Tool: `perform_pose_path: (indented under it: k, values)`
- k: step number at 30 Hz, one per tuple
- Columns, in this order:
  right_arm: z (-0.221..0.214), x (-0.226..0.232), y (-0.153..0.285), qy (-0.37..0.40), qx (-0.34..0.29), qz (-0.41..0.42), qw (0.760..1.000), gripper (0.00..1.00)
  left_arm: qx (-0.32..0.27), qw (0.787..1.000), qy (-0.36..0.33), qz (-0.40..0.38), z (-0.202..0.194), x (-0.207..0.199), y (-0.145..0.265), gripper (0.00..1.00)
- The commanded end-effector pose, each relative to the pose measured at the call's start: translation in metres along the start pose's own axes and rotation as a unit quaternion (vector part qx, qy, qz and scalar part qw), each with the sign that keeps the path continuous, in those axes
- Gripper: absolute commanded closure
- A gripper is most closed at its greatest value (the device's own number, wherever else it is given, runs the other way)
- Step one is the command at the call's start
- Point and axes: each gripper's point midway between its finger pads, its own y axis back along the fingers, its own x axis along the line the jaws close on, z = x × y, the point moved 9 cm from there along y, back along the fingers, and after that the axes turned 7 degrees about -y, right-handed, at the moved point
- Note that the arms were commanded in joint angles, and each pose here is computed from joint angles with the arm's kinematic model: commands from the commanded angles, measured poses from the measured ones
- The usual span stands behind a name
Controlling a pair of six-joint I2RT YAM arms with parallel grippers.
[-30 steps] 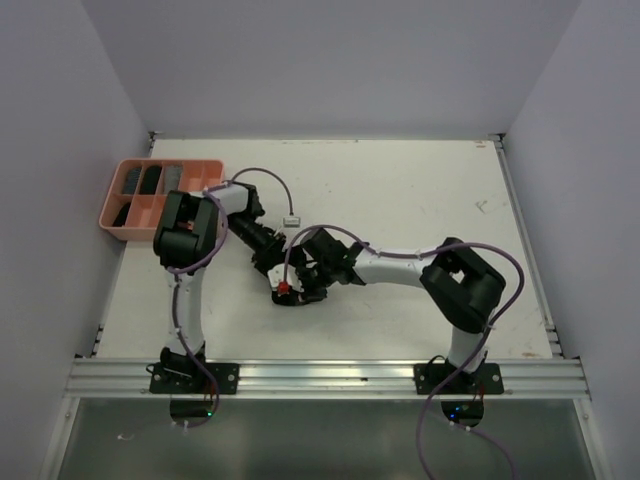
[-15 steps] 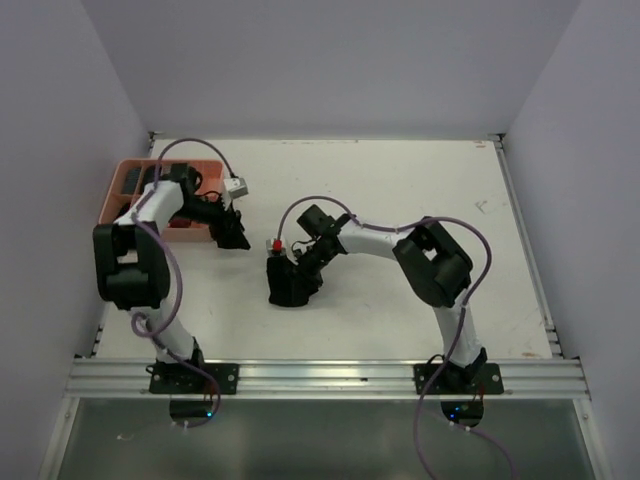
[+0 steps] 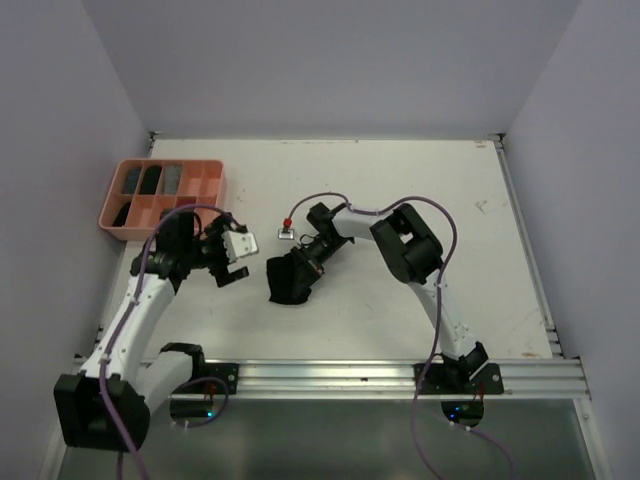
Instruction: Roll the underwear
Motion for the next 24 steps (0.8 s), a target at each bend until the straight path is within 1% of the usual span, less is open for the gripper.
perform_pose_path:
  k: [1,2,3,4,7,10,11,12,14,15,18,20,21,24]
  values:
    - [-0.026,-0.038,-0.007,-0.092,0.043,-0.056,0.993,1.0,0.011,0.992,-0.123,0.035,0.011,-0.013,-0.01,0.0]
    - [-0.026,-0.041,-0.007,-0.107,0.041,-0.056,0.992,1.0,0.011,0.99,-0.142,0.015,0.013,-0.028,-0.02,0.0]
    - [-0.027,-0.043,-0.006,-0.118,0.038,-0.057,0.991,1.0,0.012,0.989,-0.147,0.008,0.014,-0.032,-0.025,0.0]
    - [-0.028,-0.045,-0.005,-0.13,0.032,-0.054,0.989,1.0,0.021,0.987,-0.157,-0.022,0.016,-0.044,-0.037,0.0]
    - [-0.029,-0.048,-0.003,-0.159,0.02,-0.054,0.986,1.0,0.033,0.985,-0.154,-0.068,0.018,-0.061,-0.057,0.0]
    - [-0.028,-0.051,-0.001,-0.183,0.011,-0.05,0.982,1.0,0.029,0.98,-0.174,-0.09,0.026,-0.078,-0.075,0.0]
    - [-0.028,-0.052,-0.001,-0.191,0.009,-0.049,0.98,1.0,0.035,0.98,-0.178,-0.087,0.026,-0.081,-0.079,0.01]
    - [-0.029,-0.053,-0.002,-0.198,0.008,-0.048,0.979,1.0,0.026,0.981,-0.179,-0.077,0.03,-0.08,-0.082,0.08]
    - [-0.027,-0.054,-0.003,-0.212,0.003,-0.04,0.976,1.0,0.022,0.978,-0.186,-0.097,0.032,-0.089,-0.089,0.14]
    - [-0.029,-0.058,-0.004,-0.221,0.003,-0.04,0.974,1.0,0.022,0.977,-0.187,-0.099,0.033,-0.091,-0.091,0.19]
    - [-0.029,-0.063,-0.005,-0.226,0.001,-0.035,0.973,1.0,0.019,0.973,-0.197,-0.12,0.034,-0.101,-0.096,0.26]
    - [-0.03,-0.066,-0.006,-0.248,0.001,-0.031,0.968,1.0,0.021,0.971,-0.201,-0.129,0.032,-0.107,-0.101,0.27]
    - [-0.03,-0.067,-0.007,-0.251,0.002,-0.03,0.968,1.0,0.021,0.971,-0.201,-0.131,0.032,-0.107,-0.102,0.29]
    - [-0.031,-0.069,-0.006,-0.253,0.003,-0.031,0.967,1.0,0.026,0.969,-0.204,-0.135,0.028,-0.11,-0.107,0.29]
